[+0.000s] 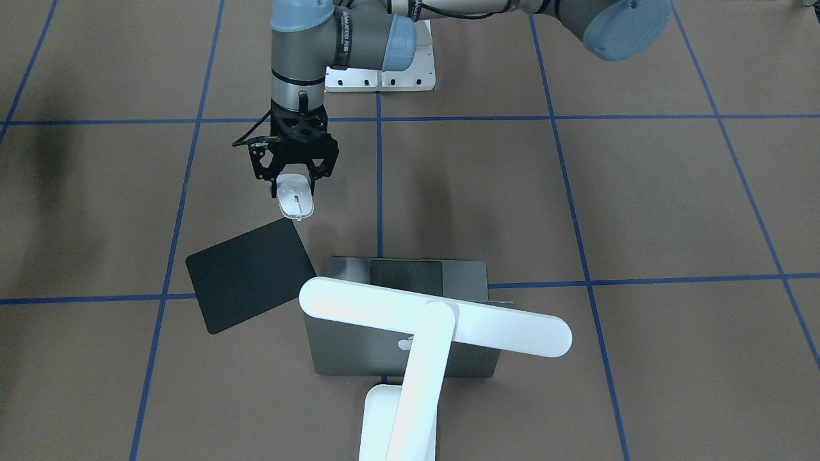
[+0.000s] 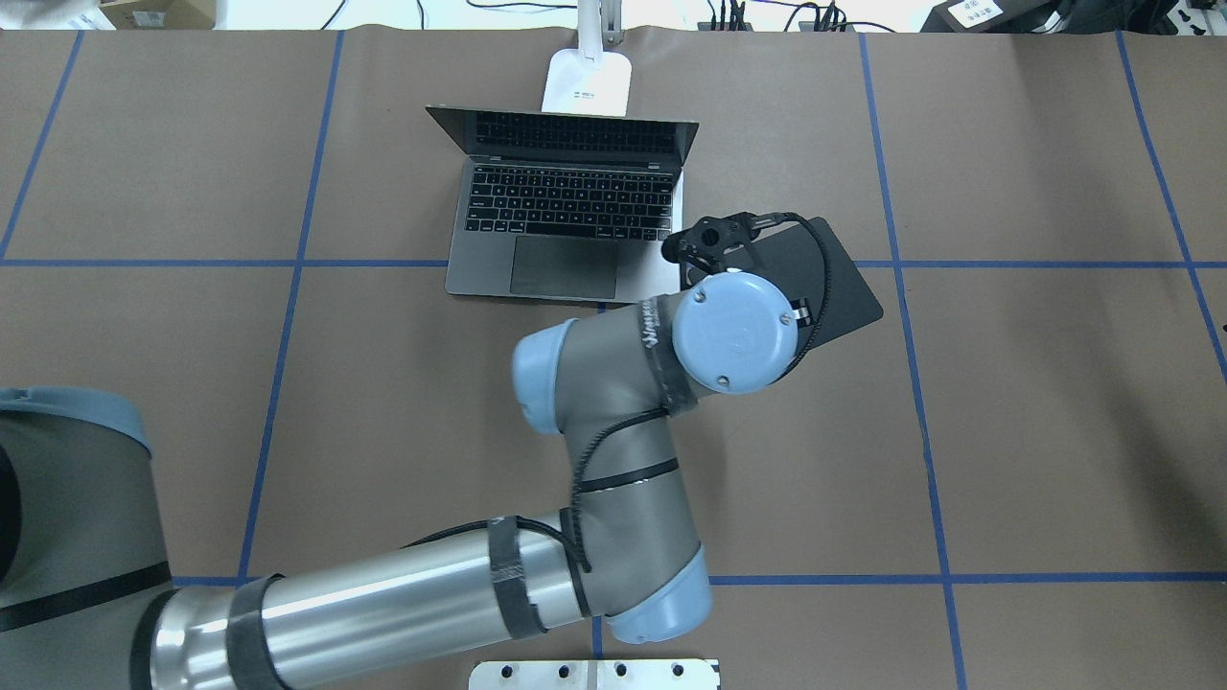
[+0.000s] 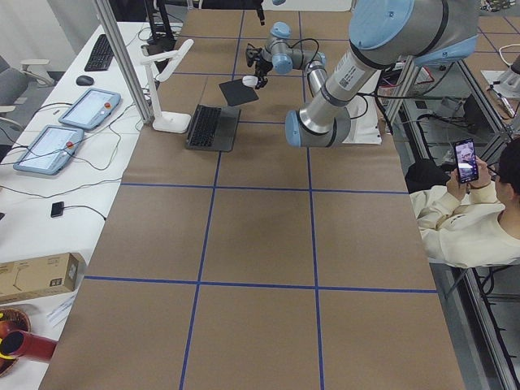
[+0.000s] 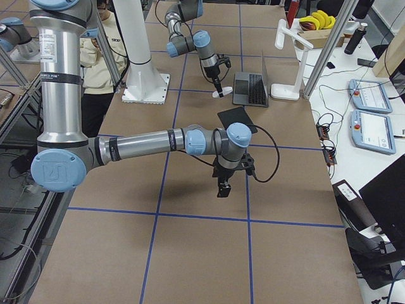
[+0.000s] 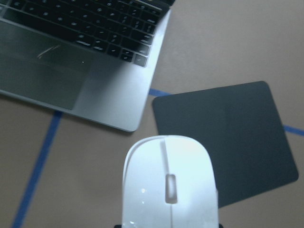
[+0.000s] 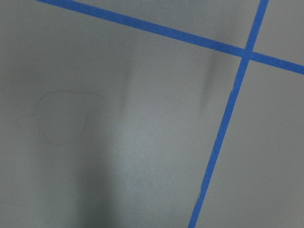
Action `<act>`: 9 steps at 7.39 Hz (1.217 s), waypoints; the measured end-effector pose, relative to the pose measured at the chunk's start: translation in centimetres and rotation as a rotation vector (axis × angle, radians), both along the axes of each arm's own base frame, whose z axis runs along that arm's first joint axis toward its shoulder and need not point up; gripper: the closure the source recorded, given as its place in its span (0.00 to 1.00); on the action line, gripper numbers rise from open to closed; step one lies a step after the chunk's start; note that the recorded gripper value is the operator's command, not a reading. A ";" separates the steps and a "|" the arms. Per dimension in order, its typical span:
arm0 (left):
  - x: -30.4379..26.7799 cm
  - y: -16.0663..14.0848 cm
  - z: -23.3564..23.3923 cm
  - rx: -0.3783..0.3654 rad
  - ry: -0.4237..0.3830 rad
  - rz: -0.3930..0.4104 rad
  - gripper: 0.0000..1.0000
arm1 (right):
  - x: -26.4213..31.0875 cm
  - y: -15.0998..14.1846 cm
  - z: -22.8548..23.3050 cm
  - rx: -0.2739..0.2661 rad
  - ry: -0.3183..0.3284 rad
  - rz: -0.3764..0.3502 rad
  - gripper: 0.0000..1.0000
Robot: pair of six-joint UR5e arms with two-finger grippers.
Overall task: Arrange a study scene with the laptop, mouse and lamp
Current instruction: 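Carry the white mouse with the left gripper over the mouse pad, then lower the white mouse onto the mouse pad and open the left gripper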
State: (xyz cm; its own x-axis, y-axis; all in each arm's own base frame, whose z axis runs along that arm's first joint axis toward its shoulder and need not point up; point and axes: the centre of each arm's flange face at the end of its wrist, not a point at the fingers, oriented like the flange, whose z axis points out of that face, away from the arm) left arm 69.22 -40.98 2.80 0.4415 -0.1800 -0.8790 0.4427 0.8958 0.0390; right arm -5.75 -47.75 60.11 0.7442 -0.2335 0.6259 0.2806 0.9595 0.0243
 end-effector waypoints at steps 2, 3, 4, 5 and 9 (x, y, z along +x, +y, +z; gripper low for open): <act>2.9 -0.3 0.6 0.050 0.002 -0.090 0.67 | 0.3 -0.1 0.0 -0.003 -0.003 0.011 0.00; 3.9 -0.3 0.7 0.082 -0.004 -0.140 0.67 | 0.5 -0.2 -0.1 -0.002 -0.003 0.015 0.00; 4.7 -0.2 0.9 0.108 -0.017 -0.183 0.65 | 0.6 -0.2 -0.2 -0.001 -0.004 0.018 0.00; 5.4 0.1 1.1 0.128 -0.031 -0.214 0.32 | 0.7 -0.2 -0.3 0.001 -0.005 0.021 0.00; 6.3 0.4 0.6 0.155 -0.050 -0.253 0.07 | 1.0 -0.4 -0.4 0.004 -0.005 0.028 0.00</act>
